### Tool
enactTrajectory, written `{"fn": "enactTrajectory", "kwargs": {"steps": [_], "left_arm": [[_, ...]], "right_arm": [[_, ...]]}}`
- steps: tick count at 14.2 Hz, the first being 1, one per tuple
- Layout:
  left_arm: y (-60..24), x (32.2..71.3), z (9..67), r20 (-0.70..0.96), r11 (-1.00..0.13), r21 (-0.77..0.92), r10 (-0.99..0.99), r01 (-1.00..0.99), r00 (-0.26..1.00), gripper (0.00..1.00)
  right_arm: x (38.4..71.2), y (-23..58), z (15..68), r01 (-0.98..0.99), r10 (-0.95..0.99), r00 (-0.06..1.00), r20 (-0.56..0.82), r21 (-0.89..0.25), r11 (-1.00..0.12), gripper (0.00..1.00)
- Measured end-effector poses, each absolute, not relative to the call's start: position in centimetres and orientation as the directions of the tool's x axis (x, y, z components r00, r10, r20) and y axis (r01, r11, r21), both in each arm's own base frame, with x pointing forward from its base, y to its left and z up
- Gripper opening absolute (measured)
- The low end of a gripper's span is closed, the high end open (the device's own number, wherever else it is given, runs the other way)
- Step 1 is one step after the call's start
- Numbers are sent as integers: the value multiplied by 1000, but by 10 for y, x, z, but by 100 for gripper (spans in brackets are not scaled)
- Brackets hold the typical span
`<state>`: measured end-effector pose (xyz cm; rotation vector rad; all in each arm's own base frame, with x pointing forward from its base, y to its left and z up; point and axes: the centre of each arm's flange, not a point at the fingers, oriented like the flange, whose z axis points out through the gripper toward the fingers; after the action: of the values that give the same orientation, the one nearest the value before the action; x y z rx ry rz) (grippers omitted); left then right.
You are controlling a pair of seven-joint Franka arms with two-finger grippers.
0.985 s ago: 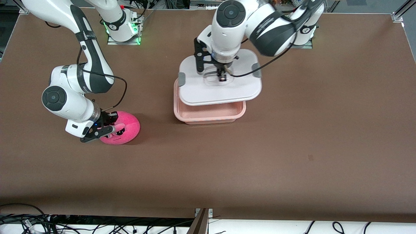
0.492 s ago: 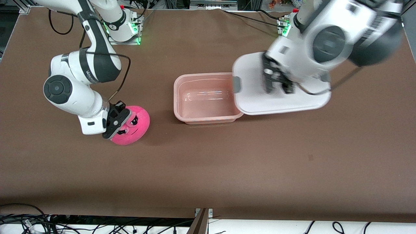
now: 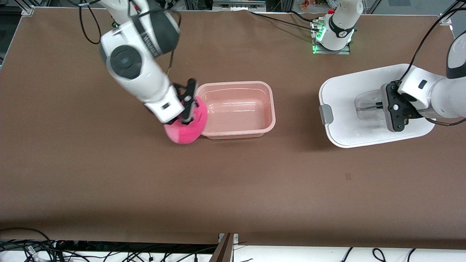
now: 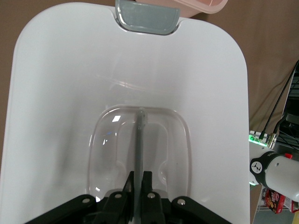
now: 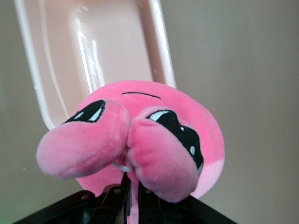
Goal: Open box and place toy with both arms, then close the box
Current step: 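Lower the pink plush into the pink tub and open the right gripper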
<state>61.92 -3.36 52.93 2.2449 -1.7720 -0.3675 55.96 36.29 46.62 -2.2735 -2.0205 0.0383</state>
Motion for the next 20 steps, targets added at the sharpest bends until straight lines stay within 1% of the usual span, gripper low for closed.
{"fn": "enactTrajectory", "kwargs": {"steps": [2, 4, 6, 8, 10, 13, 17, 18, 20], "left_arm": [[-26, 620, 529, -28, -203, 354, -978, -913, 207, 7], [-24, 620, 528, -24, -197, 355, -979, -914, 202, 7], [-25, 620, 528, -24, -196, 356, -979, -914, 201, 7], [-25, 620, 528, -23, -195, 356, -979, -914, 200, 7], [-25, 620, 527, -23, -195, 357, -980, -914, 200, 7], [-25, 620, 527, -22, -194, 357, -980, -914, 199, 7], [-26, 620, 527, -22, -191, 358, -980, -914, 196, 7], [-27, 620, 527, -21, -190, 357, -980, -914, 196, 7], [-28, 620, 527, -21, -188, 358, -981, -915, 194, 7]], "right_arm": [[534, 401, 468, 991, 994, 103, 41, -89, -99, 8], [510, 433, 459, 993, 996, 89, 1, -73, -89, 8], [492, 459, 438, 993, 994, 94, -53, -62, -97, 8], [480, 478, 404, 995, 989, 78, -125, -47, -85, 8], [482, 485, 373, 996, 986, 67, -155, -49, -75, 8], [493, 485, 340, 995, 985, 81, -155, -53, -90, 8], [496, 493, 290, 991, 971, 132, -198, 7, -133, 8], [495, 496, 282, 991, 971, 133, -198, 23, -131, 13], [496, 500, 279, 990, 973, 139, -184, 39, -134, 32]]}}
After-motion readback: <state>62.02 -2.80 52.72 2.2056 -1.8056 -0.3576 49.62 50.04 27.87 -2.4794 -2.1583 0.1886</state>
